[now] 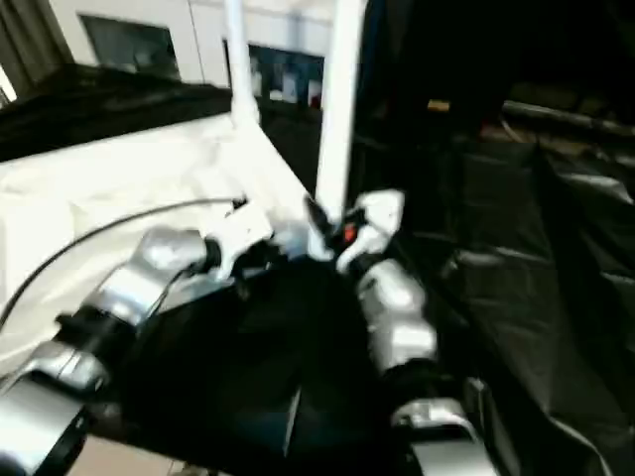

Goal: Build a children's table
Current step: Insert table leg to table base

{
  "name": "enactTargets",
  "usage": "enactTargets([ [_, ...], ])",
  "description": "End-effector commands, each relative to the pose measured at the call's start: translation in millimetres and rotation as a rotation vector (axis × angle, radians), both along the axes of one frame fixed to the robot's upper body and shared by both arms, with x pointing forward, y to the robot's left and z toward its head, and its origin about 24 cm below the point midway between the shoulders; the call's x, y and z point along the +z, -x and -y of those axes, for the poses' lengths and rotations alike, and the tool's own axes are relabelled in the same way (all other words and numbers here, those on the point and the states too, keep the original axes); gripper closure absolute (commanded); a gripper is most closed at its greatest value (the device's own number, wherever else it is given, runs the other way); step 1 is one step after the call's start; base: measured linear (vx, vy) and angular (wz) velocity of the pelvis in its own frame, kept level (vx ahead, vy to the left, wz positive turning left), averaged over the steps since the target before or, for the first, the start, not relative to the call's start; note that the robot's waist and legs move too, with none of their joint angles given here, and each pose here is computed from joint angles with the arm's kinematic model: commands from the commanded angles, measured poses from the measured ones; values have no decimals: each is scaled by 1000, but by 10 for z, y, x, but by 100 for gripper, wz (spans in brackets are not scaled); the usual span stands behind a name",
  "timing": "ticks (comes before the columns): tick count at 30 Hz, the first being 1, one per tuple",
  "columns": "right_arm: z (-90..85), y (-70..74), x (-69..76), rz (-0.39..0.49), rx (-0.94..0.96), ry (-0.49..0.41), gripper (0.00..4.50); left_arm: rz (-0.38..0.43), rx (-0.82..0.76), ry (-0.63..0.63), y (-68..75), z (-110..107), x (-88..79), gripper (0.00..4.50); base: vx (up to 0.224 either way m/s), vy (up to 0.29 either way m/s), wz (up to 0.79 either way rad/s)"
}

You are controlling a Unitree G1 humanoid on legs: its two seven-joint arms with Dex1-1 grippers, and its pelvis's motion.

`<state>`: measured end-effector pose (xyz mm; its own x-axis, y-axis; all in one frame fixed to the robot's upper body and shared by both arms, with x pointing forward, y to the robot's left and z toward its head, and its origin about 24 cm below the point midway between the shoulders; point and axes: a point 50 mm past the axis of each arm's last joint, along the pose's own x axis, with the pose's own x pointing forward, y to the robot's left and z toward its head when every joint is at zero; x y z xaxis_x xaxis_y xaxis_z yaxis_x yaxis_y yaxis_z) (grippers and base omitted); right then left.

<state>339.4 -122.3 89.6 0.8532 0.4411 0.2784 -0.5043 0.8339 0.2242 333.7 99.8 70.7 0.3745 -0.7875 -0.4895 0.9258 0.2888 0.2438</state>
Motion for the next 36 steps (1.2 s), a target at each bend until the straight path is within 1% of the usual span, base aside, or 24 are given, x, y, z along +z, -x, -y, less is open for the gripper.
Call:
enactTargets([
  [1,27,38,68,26,23,-17,262,35,-110,100,84,136,119,450,0,0,0],
  [4,92,109,138,44,50,-27,262,35,-144,116,141,72,163,450,0,0,0],
  [7,110,147,156,47,63,-23,262,51,-152,119,152,20,195,450,0,0,0],
  [8,126,168,153,46,66,-19,262,40,-157,125,154,-25,225,405,0,0,0],
  [9,156,195,144,40,65,-12,262,39,-156,121,147,-97,278,405,0,0,0],
  [11,167,206,137,37,64,-9,262,43,-148,114,135,-137,304,393,0,0,0],
  [12,191,228,118,27,68,-3,262,30,-135,144,107,-191,385,387,0,0,0],
  [14,200,260,108,17,77,5,262,17,-126,220,81,-241,527,357,0,0,0],
  [16,198,276,103,13,82,8,262,17,-116,268,62,-265,614,349,0,0,0],
  [18,182,302,93,11,97,18,262,47,-77,387,3,-290,812,334,0,0,0],
  [20,151,331,103,11,114,26,262,109,-30,470,-66,-300,986,303,0,0,0],
  [21,135,337,103,10,122,26,262,124,21,473,-126,-304,1015,303,0,0,0],
  [22,100,348,94,5,140,31,262,154,160,470,-271,-311,1063,300,0,0,0],
  [25,54,357,53,-7,154,41,262,203,363,420,-461,-305,1096,298,0,0,0],
  [26,15,357,22,-19,156,60,262,228,456,384,-553,-241,1138,298,0,0,0],
  [27,5,356,14,-23,155,67,262,230,470,381,-569,-212,1153,298,0,0,0],
  [28,-8,353,3,-30,152,73,262,222,476,391,-579,-147,1178,298,0,0,0],
  [29,-21,344,-15,-40,142,90,262,213,424,408,-557,8,1224,298,0,0,0],
  [30,-25,340,-22,-45,138,98,262,210,401,414,-545,74,1243,298,0,0,0],
  [31,-37,334,-40,-55,135,109,262,198,309,458,-478,305,1325,298,0,0,0],
  [32,-43,333,-46,-60,136,112,262,192,257,485,-432,421,1371,298,0,0,0],
  [33,-43,332,-51,-65,139,115,262,164,180,558,-341,577,1465,298,0,0,0],
  [35,-43,333,-59,-70,140,120,262,136,96,629,-235,720,1559,298,0,0,0],
  [36,-38,330,-66,-72,138,127,262,118,14,673,-130,813,1616,298,0,0,0],
])
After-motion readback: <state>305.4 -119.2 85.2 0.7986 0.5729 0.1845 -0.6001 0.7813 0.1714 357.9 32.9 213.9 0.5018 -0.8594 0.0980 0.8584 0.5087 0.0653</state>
